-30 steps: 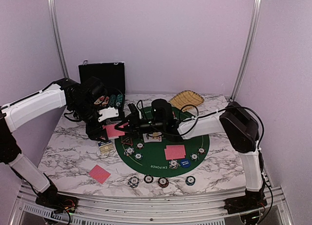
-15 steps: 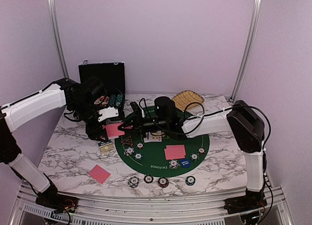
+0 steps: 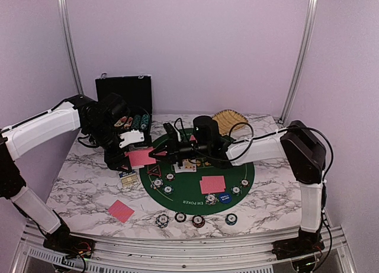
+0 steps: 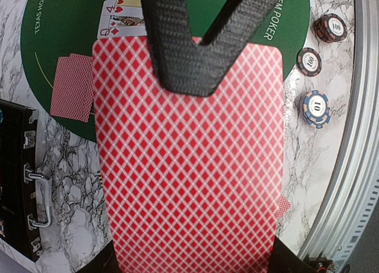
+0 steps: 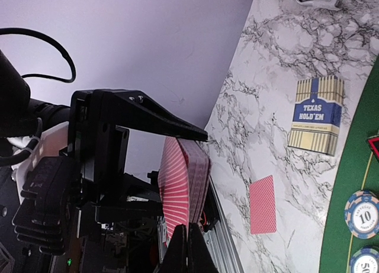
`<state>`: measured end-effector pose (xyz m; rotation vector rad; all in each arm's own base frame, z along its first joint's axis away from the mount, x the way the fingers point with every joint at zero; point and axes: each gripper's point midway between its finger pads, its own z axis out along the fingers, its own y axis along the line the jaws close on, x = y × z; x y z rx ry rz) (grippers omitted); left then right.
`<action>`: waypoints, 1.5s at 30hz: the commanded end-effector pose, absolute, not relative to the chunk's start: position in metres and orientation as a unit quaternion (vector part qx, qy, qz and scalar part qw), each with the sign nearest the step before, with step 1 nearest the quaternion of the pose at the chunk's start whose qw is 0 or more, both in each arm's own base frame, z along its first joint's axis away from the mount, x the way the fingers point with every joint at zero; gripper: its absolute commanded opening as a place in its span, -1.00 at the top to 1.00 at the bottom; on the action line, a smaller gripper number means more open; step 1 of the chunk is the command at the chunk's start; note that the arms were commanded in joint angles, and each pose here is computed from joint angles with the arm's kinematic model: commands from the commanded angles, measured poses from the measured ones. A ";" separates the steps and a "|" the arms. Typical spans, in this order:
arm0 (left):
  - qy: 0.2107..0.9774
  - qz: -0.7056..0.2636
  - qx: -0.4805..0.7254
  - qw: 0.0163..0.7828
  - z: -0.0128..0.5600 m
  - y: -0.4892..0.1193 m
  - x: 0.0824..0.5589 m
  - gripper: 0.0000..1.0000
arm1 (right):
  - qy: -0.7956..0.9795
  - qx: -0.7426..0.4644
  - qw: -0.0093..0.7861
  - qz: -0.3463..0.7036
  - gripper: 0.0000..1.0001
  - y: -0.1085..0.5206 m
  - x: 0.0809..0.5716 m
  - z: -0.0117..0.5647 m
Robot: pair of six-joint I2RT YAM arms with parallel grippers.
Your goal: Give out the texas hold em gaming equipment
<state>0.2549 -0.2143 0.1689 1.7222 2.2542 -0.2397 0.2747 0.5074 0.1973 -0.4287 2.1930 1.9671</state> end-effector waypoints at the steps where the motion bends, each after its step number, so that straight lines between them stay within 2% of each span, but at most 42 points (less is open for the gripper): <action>1: 0.783 -0.083 0.596 0.160 0.179 -0.213 0.255 1.00 | 0.726 -0.148 0.106 0.663 1.00 0.483 0.285 0.225; 7: 0.783 -0.081 0.596 0.159 0.178 -0.212 0.255 1.00 | 0.762 -0.137 0.141 0.617 1.00 0.438 0.316 0.224; 11: 0.784 -0.081 0.596 0.156 0.176 -0.211 0.253 1.00 | 0.803 -0.150 0.200 0.540 1.00 0.409 0.347 0.227; 20: 0.784 -0.078 0.597 0.155 0.175 -0.210 0.254 1.00 | 0.879 -0.233 0.381 0.169 1.00 0.342 0.407 0.198; 24: 0.784 -0.080 0.596 0.153 0.174 -0.211 0.253 1.00 | 0.834 -0.321 0.447 -0.018 1.00 0.337 0.408 0.192; 27: 0.785 -0.079 0.595 0.151 0.173 -0.210 0.253 1.00 | 0.804 -0.367 0.455 -0.108 1.00 0.343 0.405 0.184; 36: 0.785 -0.080 0.595 0.154 0.175 -0.209 0.252 1.00 | 0.737 -0.485 0.433 -0.186 1.00 0.367 0.388 0.142; 45: 0.785 -0.081 0.594 0.156 0.176 -0.210 0.252 1.00 | 0.687 -0.535 0.431 -0.236 1.00 0.368 0.379 0.111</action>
